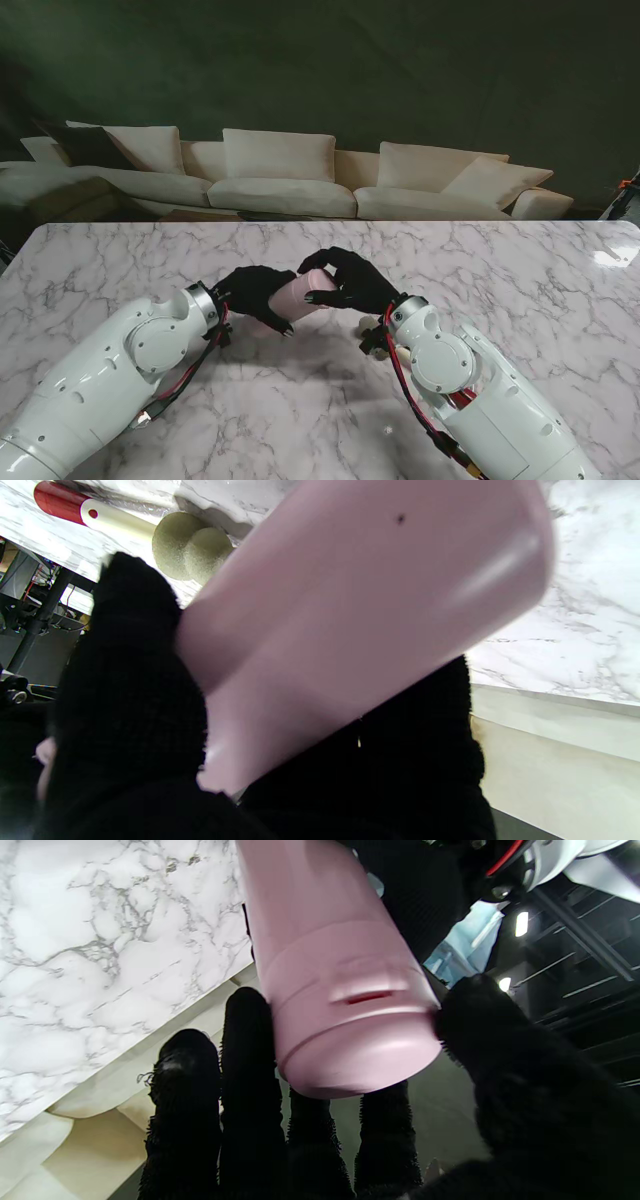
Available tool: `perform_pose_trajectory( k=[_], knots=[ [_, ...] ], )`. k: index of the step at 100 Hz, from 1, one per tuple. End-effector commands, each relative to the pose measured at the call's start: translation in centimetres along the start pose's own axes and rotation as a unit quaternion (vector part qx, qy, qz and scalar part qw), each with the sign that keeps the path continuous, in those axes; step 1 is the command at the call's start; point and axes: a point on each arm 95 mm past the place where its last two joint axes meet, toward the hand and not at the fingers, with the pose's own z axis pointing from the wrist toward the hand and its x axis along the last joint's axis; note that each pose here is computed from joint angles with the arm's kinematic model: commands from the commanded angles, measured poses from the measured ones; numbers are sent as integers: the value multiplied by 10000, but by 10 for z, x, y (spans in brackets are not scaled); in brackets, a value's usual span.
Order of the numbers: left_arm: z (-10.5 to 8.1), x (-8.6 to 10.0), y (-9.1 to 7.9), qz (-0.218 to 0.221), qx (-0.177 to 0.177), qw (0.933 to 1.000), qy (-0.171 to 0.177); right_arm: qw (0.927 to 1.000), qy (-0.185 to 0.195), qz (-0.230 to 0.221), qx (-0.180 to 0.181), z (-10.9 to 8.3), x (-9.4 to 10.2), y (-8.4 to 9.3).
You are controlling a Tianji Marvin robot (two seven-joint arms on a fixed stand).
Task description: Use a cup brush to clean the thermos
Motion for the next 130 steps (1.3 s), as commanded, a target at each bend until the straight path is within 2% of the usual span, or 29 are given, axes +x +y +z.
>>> perform_pose_trajectory(
  k=[1, 19, 29, 38, 53, 63, 80, 85, 90, 99, 107, 130],
  knots=[
    [5, 5, -11, 28, 80, 9999, 73, 9998, 15, 102, 192, -5, -5, -15],
    [5, 5, -12, 31, 62, 10000, 59, 9972, 247, 629, 325, -8, -5, -20],
    [5, 5, -11, 27, 56, 10000, 57, 9947, 359, 918, 281, -8, -6, -23],
    [5, 5, -10, 20, 68, 10000, 64, 9920, 453, 1164, 161, -8, -5, -23],
    [3, 6, -8, 35, 106, 9999, 130, 9890, 660, 1310, -190, -9, -4, -19],
    [2, 7, -6, 65, 134, 9997, 183, 9836, 758, 1592, -382, -12, 2, -14],
    [-1, 7, -5, 72, 209, 9996, 201, 9770, 673, 1886, -728, -17, 8, -3],
    [-2, 8, -5, 66, 233, 9995, 206, 9783, 591, 1803, -833, -18, 8, 1],
    [-3, 9, -6, 64, 246, 9994, 214, 9831, 506, 1527, -877, -19, 6, 6],
    [-5, 10, -6, 68, 293, 9993, 235, 9934, 212, 688, -892, -21, 0, 13],
    [-6, 12, -7, 73, 327, 9991, 257, 9962, 44, 51, -874, -20, -6, 18],
    [-5, 14, -9, 89, 336, 9989, 323, 9983, -137, -300, -480, -18, -4, 15]
  ],
)
